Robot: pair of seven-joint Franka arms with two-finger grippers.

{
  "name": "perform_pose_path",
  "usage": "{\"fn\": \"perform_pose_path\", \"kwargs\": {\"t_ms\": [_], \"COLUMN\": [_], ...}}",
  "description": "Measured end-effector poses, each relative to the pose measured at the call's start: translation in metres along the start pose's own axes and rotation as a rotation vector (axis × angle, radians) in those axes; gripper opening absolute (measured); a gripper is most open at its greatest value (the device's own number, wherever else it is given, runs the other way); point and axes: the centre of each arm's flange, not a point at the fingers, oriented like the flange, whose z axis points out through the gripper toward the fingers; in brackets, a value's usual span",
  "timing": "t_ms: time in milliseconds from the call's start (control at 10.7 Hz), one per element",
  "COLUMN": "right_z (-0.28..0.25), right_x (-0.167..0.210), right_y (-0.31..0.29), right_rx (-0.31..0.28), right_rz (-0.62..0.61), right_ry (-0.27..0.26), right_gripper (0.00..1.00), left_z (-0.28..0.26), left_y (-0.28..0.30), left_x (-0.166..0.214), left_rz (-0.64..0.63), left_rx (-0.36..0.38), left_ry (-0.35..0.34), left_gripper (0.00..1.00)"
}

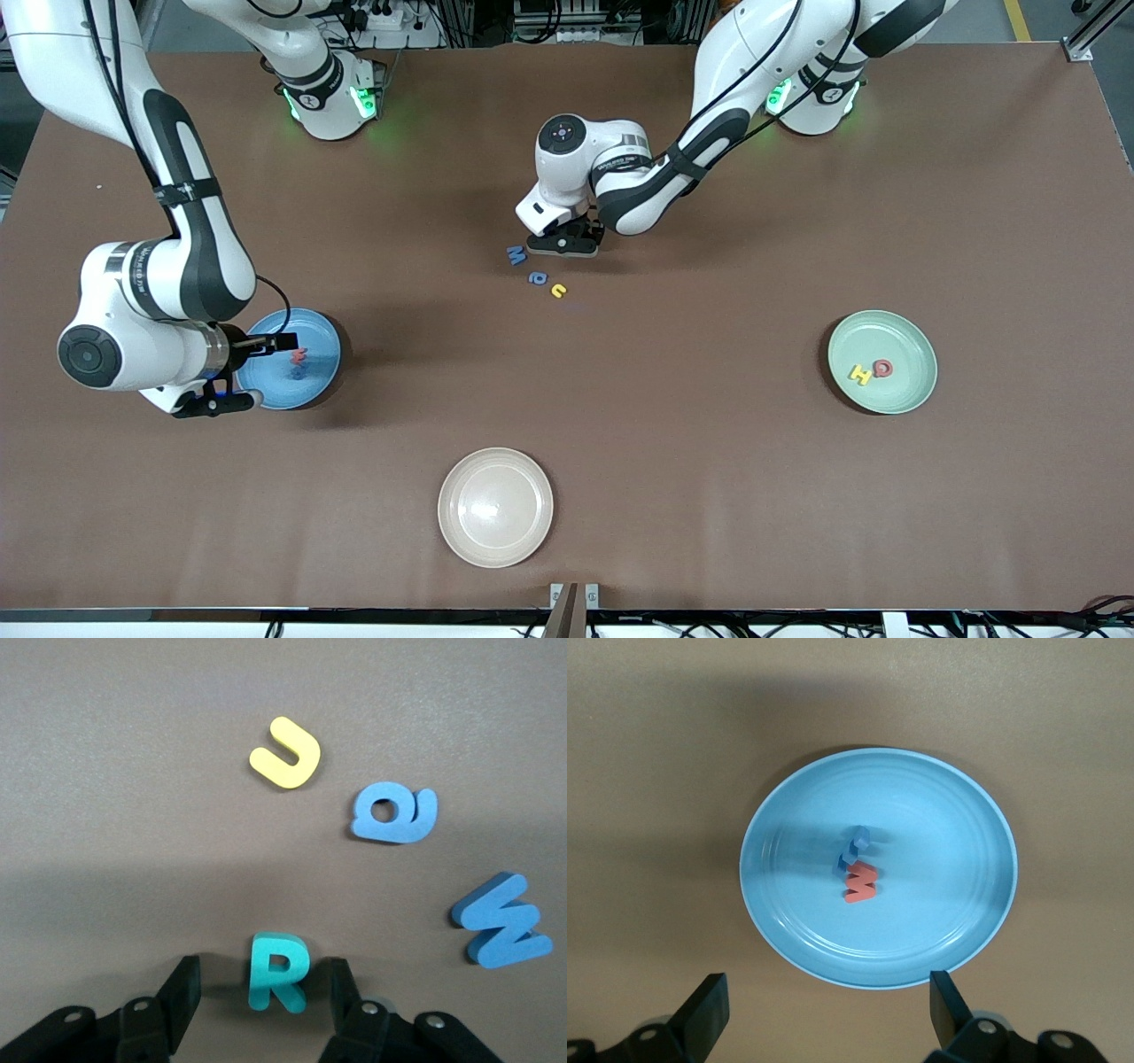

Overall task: Sort upper and lower case letters into plates
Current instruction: 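Grasp the teal R with the left gripper and carry it to the green plate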

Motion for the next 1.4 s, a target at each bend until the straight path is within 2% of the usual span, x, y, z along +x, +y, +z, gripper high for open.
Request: {"fn": "perform_pose_path", "kwargs": {"t_ms": [281,375,468,655,843,1030,1217,1404], "right_z": [0.001,0.001,0.001,0.0,0.0,0.0,0.002,0.006], "right_x": [0.002,0.002,0.002,0.003,0.003,0.003,-0.001,-0.009], "right_y": [-0.027,-0.036,-0.044,-0.054,-0.055,-0.075,-0.129,-0.184], "right_rx": [-0.011,-0.014,-0.014,-0.013,-0.011,0.007,0.016,0.045], "right_rz": [0.037,0.04,0.045,0.055,0.059,0.105,0.125,0.105], "right_ry": [-0.001,-0.001,0.0,0.003,0.009,0.007,0.007,-0.006], "right_gripper": [1.0,1.0,1.0,1.0,1.0,1.0,1.0,1.0], "left_z": [0.0,-0.001,-0.002,-0.006,-0.028,-0.071,-0.116,-0.138], "left_y": [0.0,0.0,0.0,0.001,0.001,-0.021,-0.076,-0.141], "left_x": [0.001,0.001,0.003,0.01,0.037,0.087,0.15,0.203], "left_rz": [-0.001,-0.002,-0.004,-0.041,-0.087,-0.154,-0.191,-0.181], "left_rx": [-0.001,-0.001,-0.003,-0.013,-0.046,-0.075,-0.081,-0.061], "left_ry": [0.001,0.001,0.004,0.014,0.056,0.14,0.228,0.277], "left_gripper": [0.46,0.45,0.3,0.29,0.29,0.29,0.29,0.29]}}
